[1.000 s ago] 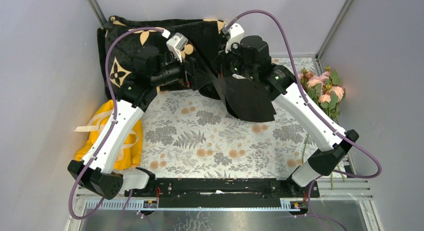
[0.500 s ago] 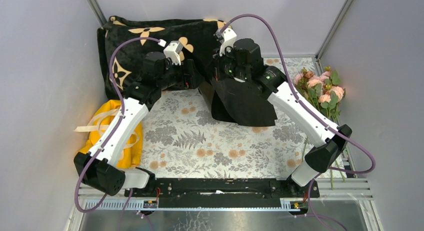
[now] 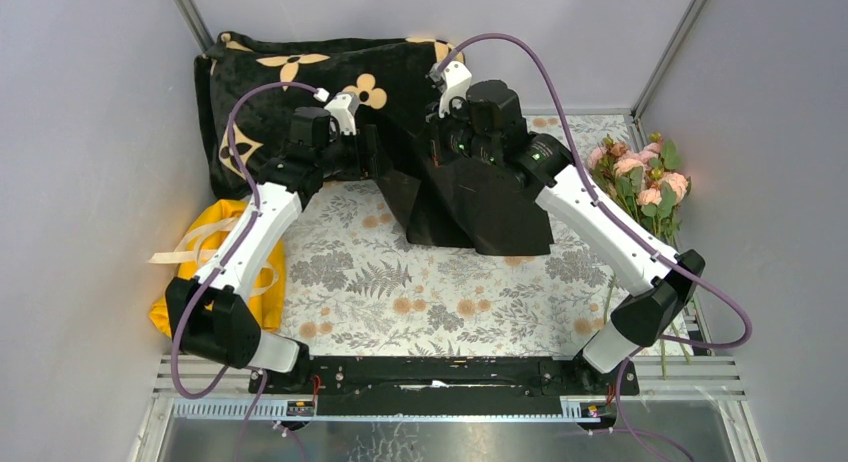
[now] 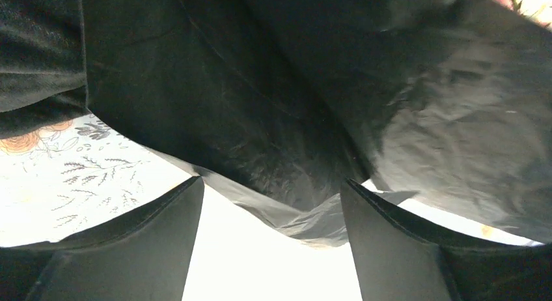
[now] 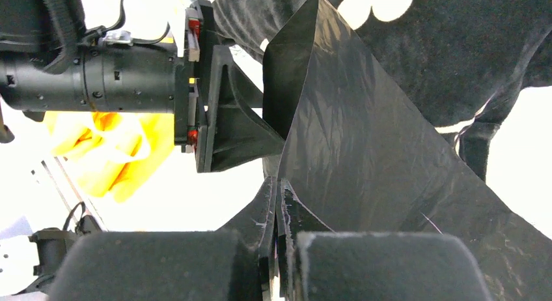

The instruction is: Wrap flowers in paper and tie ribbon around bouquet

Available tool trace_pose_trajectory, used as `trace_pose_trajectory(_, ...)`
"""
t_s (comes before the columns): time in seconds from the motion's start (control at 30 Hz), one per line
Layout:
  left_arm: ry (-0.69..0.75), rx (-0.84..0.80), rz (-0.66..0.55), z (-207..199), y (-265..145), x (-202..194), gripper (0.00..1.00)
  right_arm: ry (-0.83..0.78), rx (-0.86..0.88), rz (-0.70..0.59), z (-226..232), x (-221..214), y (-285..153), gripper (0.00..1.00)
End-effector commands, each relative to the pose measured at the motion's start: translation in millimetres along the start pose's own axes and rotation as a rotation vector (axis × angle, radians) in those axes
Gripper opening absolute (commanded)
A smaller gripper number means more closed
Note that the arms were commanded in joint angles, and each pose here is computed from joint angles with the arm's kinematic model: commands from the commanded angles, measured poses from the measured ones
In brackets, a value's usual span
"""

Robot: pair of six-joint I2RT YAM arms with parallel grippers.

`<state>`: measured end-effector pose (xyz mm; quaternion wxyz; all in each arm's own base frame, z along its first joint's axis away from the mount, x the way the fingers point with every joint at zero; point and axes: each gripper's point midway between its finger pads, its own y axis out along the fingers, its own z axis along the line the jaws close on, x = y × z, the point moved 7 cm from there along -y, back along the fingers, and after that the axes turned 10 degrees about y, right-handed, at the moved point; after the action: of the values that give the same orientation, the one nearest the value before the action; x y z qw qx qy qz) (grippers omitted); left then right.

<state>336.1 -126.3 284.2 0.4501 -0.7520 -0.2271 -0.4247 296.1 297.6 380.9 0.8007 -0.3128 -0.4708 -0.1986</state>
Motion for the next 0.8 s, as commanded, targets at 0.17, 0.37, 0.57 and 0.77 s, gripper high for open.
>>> trace_pose_trajectory(0.17,0.140,-0.055,-0.019,7.1,-12.7,-0.9,0.31,-0.114,0.032,-0.124,21.2,42.9,-63.1,0.00)
trace_pose_trajectory(0.37,0.256,-0.065,-0.053,0.2,-40.3,4.9,0.00,-0.186,0.049,-0.160,29.8,57.8,-100.0,0.00)
trace_pose_trajectory(0.57,0.429,-0.073,-0.105,-16.0,-94.3,24.9,0.00,-0.235,0.084,-0.201,43.9,74.7,-155.8,0.00)
trace_pose_trajectory(0.77,0.618,-0.186,-0.177,-51.2,-168.2,40.4,0.00,-0.225,0.170,-0.320,66.9,94.6,-225.1,0.00)
